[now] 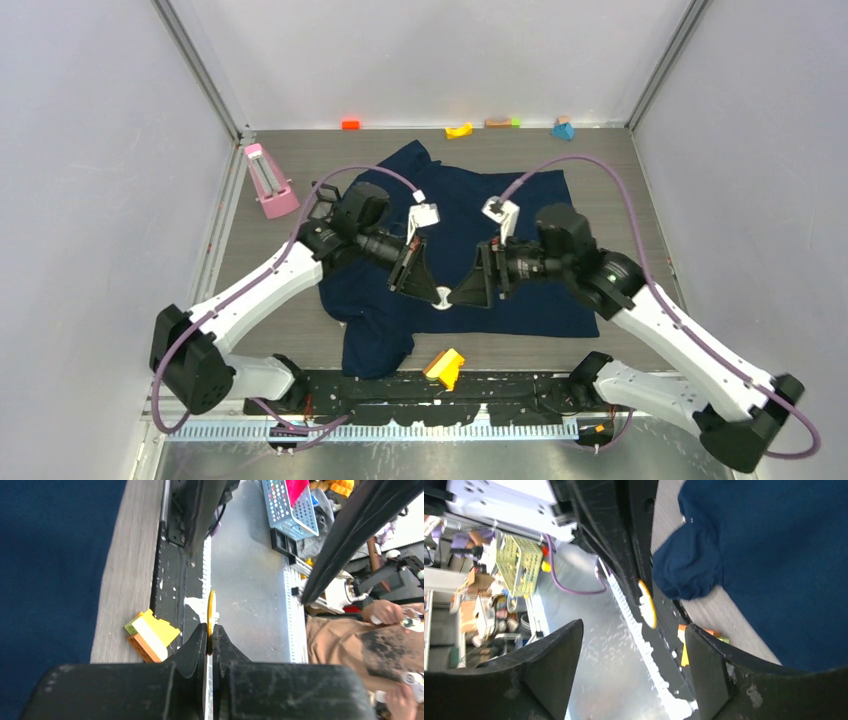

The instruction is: Pin the brooch onto the clothing

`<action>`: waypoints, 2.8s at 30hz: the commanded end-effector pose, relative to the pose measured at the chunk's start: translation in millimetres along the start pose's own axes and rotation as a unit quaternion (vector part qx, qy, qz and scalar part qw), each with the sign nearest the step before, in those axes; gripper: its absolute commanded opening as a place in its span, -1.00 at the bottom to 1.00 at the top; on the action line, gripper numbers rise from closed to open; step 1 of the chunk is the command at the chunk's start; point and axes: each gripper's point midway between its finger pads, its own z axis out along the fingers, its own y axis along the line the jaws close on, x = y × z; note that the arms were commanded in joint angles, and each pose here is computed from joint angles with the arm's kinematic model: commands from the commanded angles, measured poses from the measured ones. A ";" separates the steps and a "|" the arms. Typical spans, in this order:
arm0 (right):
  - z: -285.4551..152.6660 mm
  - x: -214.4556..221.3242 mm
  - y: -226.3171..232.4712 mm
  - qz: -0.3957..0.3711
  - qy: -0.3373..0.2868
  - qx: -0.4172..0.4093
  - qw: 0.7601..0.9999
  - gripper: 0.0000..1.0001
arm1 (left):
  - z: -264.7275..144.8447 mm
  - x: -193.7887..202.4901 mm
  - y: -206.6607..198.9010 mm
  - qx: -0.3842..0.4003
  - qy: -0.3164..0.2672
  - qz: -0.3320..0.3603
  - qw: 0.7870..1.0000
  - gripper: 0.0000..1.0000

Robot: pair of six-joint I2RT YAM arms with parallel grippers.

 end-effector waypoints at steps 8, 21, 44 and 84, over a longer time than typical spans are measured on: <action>-44.1 -62.7 42.1 -0.035 -0.252 -0.063 0.965 0.82 | -40.4 -60.2 -25.6 -0.039 -0.177 0.102 0.978 -1.00; -13.0 -63.7 37.6 0.011 -0.228 -0.111 0.967 0.07 | -39.6 -59.0 -30.9 -0.008 -0.168 0.095 0.981 -1.00; -2.8 -53.9 37.5 0.016 -0.185 -0.119 0.975 -0.41 | -37.4 -57.3 -29.0 -0.003 -0.161 0.089 0.983 -1.00; 41.7 -56.0 -62.8 0.158 -0.150 0.114 0.969 -0.81 | -14.2 -25.9 -48.0 0.050 -0.075 0.096 0.991 -1.00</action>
